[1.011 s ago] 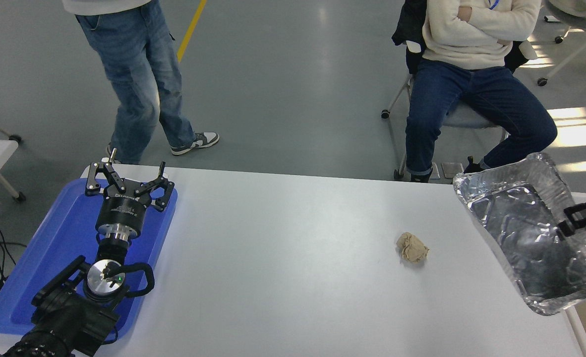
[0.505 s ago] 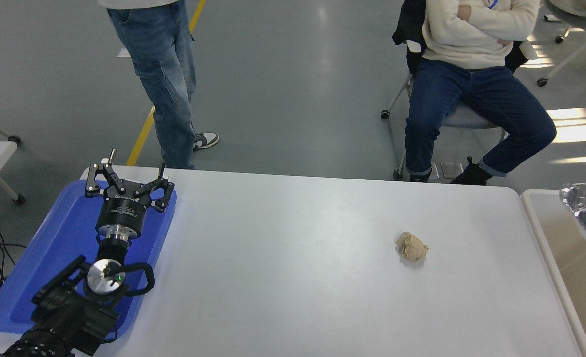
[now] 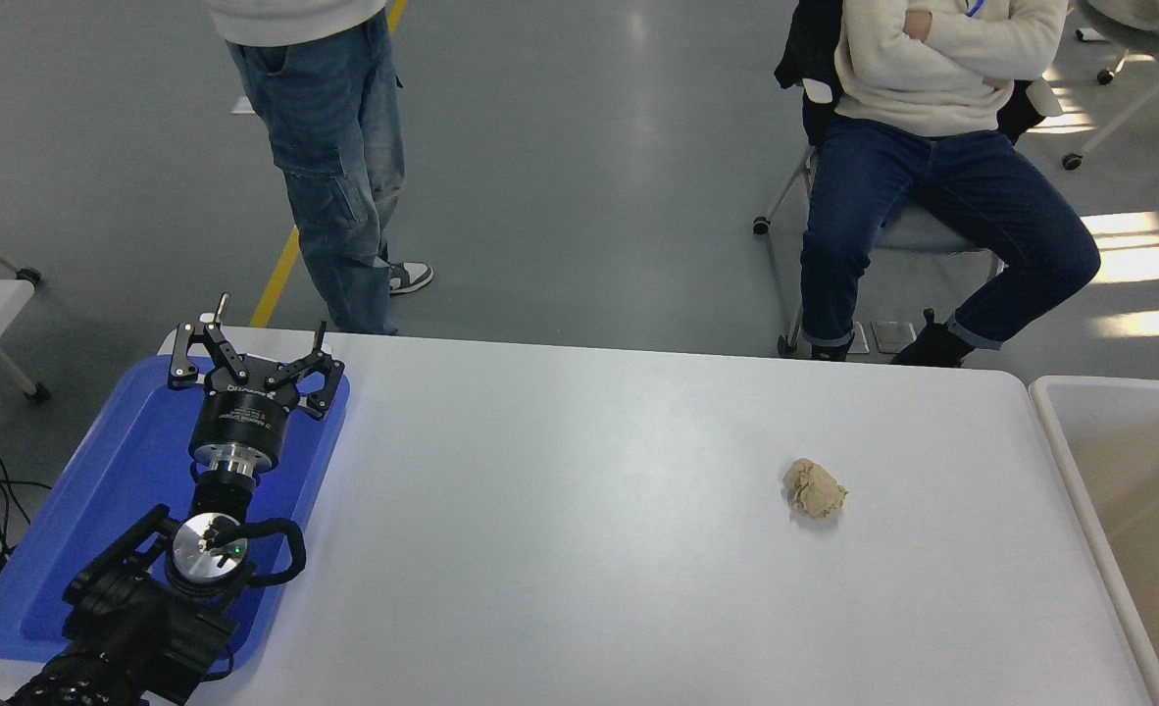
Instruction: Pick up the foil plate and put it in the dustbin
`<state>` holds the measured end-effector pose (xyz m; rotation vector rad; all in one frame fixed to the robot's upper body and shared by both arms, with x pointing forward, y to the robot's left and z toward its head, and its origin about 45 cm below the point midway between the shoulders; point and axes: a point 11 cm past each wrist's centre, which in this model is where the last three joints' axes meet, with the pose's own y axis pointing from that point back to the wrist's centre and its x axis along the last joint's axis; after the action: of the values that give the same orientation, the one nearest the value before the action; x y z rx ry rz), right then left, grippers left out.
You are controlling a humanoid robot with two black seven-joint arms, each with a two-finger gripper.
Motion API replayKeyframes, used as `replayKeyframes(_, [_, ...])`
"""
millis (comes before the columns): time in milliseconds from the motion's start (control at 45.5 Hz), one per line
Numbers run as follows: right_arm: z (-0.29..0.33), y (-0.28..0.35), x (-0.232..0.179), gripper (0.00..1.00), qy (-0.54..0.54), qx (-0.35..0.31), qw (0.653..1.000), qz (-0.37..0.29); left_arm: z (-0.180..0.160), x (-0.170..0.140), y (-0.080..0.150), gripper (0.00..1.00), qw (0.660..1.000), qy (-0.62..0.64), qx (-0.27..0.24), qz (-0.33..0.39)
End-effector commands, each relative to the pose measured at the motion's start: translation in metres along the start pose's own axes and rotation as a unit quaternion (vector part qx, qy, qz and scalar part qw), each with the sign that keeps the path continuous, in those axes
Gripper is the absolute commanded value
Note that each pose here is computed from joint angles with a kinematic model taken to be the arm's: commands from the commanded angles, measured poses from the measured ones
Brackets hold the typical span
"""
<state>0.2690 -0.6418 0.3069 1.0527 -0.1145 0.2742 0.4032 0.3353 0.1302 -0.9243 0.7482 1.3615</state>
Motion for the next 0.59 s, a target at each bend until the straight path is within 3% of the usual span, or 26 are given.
replayKeyframes(0, [0.016,-0.033,-0.002,0.0,0.066,-0.057,0.995,0.042,0.0,-0.001,-0.001,1.0,1.0,0.0,0.001,-0.001])
replayKeyframes(571, [-0.042,-0.112,0.0,0.0,0.084,-0.08,0.987,0.111,0.0,0.0,0.0,1.0,1.0,0.0,0.0,0.0])
